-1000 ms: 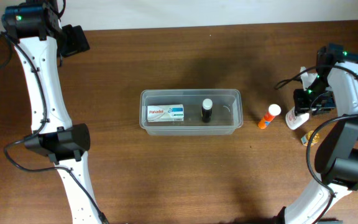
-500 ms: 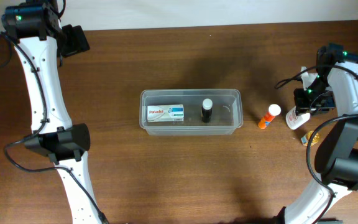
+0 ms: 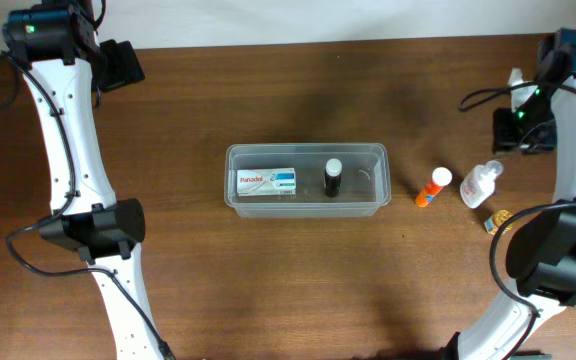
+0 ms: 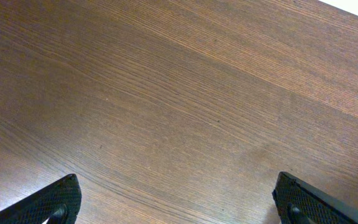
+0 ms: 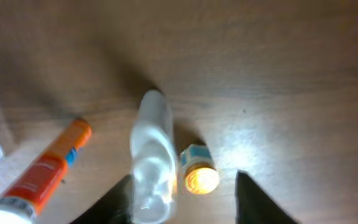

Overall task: Pack container
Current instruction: 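Close right gripper on the white pump bottle body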

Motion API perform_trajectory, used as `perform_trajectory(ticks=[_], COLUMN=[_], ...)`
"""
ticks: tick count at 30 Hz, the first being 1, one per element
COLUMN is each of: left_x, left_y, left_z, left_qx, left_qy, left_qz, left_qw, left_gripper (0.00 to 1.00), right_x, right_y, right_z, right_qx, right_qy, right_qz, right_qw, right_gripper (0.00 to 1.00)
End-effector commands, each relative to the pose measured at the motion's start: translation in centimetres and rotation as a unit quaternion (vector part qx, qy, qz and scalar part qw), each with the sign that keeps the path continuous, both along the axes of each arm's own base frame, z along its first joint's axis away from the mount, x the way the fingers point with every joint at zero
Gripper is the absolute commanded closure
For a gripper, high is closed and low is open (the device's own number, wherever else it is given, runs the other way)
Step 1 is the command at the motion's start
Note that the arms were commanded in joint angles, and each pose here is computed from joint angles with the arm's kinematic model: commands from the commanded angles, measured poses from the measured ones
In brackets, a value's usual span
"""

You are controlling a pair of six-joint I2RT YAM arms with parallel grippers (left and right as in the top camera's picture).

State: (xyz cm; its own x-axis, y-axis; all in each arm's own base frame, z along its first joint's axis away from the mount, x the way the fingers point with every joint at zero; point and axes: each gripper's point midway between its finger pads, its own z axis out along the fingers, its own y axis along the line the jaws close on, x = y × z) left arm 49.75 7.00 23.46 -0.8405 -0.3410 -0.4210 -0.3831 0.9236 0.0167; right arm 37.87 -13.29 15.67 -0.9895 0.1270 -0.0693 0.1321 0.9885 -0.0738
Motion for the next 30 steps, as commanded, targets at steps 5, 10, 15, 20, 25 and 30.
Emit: perform_trajectory(ticks=[5,10,15,20,25,30], left_x=[-0.2,-0.2,-0.2,-0.2,-0.2,-0.2], left_y=[0.3,0.3,0.3,0.3,0.3,0.3], left_z=[0.8,0.8,0.8,0.8,0.8,0.8], left_qx=[0.009,0.009,0.009,0.009,0.009,0.009], left_qy=[-0.008,-0.008,-0.008,-0.008,-0.008,-0.008], left_qz=[-0.004,-0.004,-0.004,-0.004,-0.004,-0.004], left_qw=[1.0,1.0,1.0,1.0,1.0,1.0], left_gripper=[0.01,0.01,0.01,0.01,0.01,0.01], right_x=[-0.1,-0.1,-0.5,-1.3,-2.1,-2.4], right_y=[0.0,0.0,0.7,1.0,1.2,1.3], right_z=[0.5,0.5,-0.5,-2.8,-5.1,-6.4], right_qx=[0.001,0.001,0.02,0.029,0.035,0.037], right_qy=[-0.004,-0.002,0.009,0.032,0.05,0.056], right_qz=[-0.006,-0.006,-0.004,0.001,0.014,0.02], right_qw=[1.0,1.0,1.0,0.999,0.998,0.998], right_gripper=[0.29,0.2,0.2,0.2,0.2,0.21])
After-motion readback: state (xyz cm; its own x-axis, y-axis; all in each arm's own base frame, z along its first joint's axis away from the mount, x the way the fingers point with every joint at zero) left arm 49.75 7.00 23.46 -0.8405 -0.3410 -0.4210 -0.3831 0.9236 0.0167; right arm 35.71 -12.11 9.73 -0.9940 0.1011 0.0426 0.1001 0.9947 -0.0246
